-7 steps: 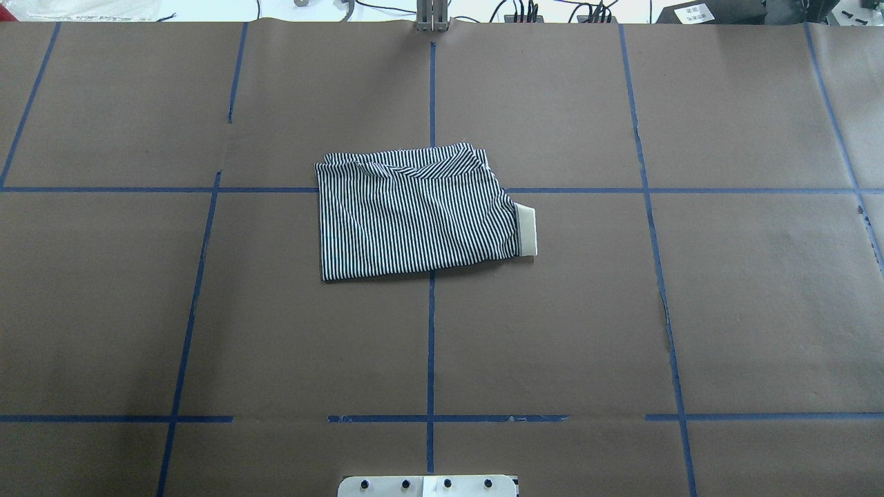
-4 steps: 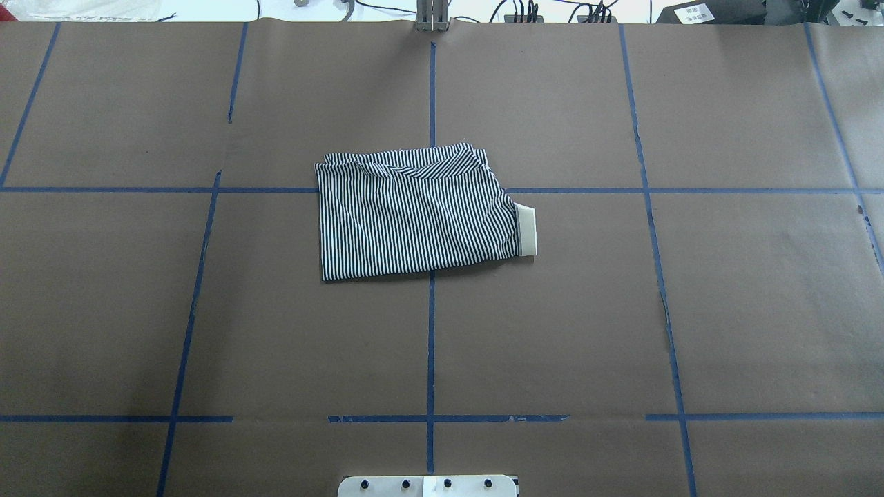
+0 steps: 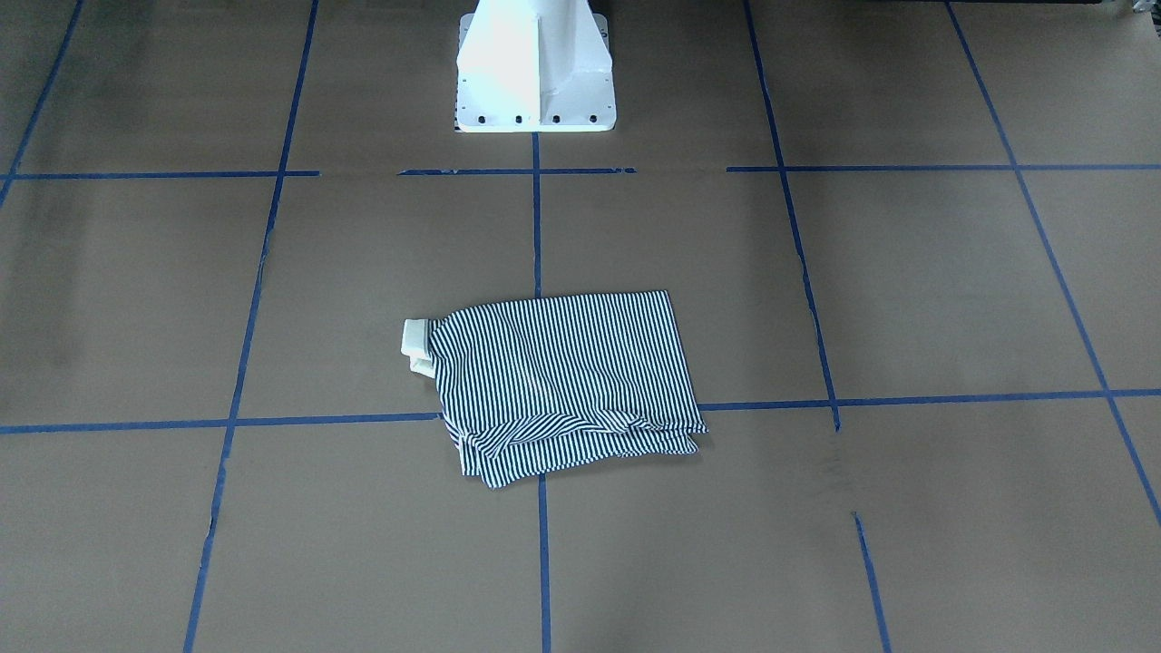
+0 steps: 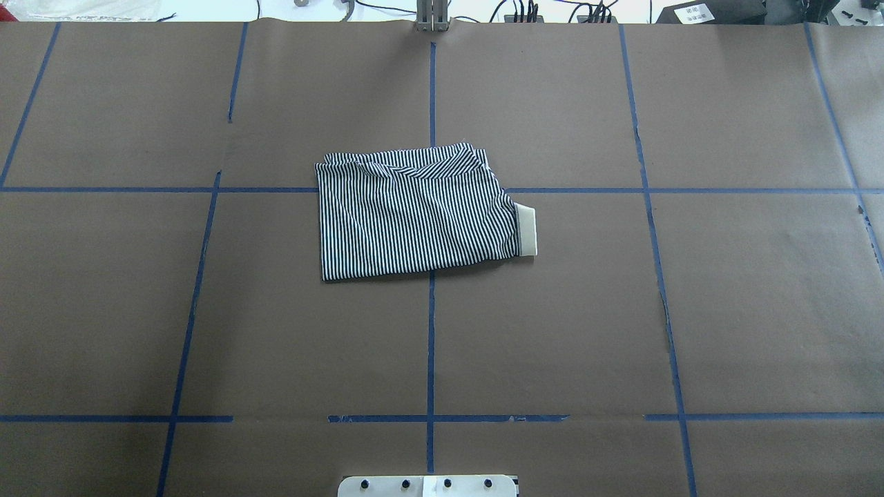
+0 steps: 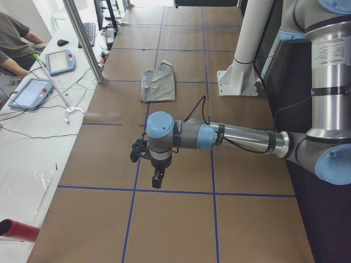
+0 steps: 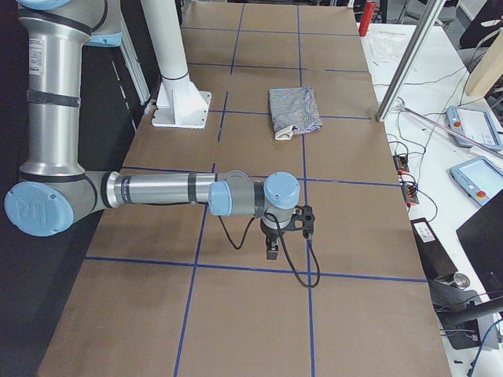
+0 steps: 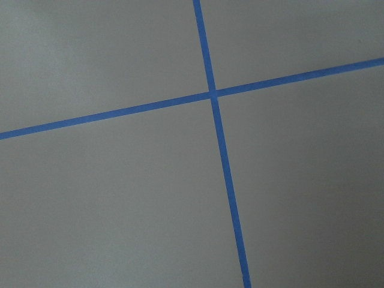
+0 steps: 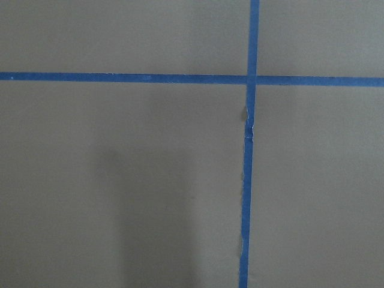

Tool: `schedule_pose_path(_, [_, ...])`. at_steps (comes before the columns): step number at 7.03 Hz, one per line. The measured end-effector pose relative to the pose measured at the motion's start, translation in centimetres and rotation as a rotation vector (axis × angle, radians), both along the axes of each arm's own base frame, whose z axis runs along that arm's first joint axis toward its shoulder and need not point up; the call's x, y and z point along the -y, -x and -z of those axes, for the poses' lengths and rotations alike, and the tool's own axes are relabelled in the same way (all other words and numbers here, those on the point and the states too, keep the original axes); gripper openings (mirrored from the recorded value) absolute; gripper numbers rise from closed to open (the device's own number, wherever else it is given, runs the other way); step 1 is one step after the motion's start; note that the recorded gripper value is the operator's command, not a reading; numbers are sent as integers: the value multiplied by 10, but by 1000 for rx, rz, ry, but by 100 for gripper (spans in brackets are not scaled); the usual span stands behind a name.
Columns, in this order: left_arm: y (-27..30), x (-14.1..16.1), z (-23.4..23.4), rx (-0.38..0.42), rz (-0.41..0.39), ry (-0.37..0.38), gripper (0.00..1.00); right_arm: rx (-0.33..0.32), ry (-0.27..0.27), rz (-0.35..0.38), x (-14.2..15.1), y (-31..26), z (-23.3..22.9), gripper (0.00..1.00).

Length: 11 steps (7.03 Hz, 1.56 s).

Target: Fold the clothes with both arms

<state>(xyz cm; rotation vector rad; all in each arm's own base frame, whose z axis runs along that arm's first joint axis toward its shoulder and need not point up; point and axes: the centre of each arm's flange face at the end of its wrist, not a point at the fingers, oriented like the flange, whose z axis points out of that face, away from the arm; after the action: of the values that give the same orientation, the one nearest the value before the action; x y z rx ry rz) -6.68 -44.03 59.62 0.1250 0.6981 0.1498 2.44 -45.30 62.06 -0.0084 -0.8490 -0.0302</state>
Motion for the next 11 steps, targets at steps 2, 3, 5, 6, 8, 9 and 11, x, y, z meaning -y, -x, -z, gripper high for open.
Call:
schedule_pose_path(2, [0, -12, -1, -4, -1, 1, 100, 24, -6, -3, -2, 1, 8, 100])
schedule_pose_path(3, [0, -17, -4, -8, -2, 6, 100, 25, -10, -4, -1, 2, 10, 100])
schedule_pose_path(5, [-1, -21, -7, -16, -2, 14, 100, -16, -29, -6, 3, -1, 12, 100])
schedule_pose_path(6, [-2, -21, -7, -23, -3, 15, 100, -76, -47, -12, 6, -5, 11, 100])
schedule_pose_path(8, [-2, -22, -9, -30, -3, 21, 100, -125, -63, -18, 7, -9, 10, 100])
schedule_pose_path(9, [-3, -22, -10, -40, -5, 23, 100, -119, -61, -17, 7, -8, 10, 100])
schedule_pose_path(11, [-7, -23, -11, -105, -8, 30, 100, -98, -53, -15, 7, -7, 10, 100])
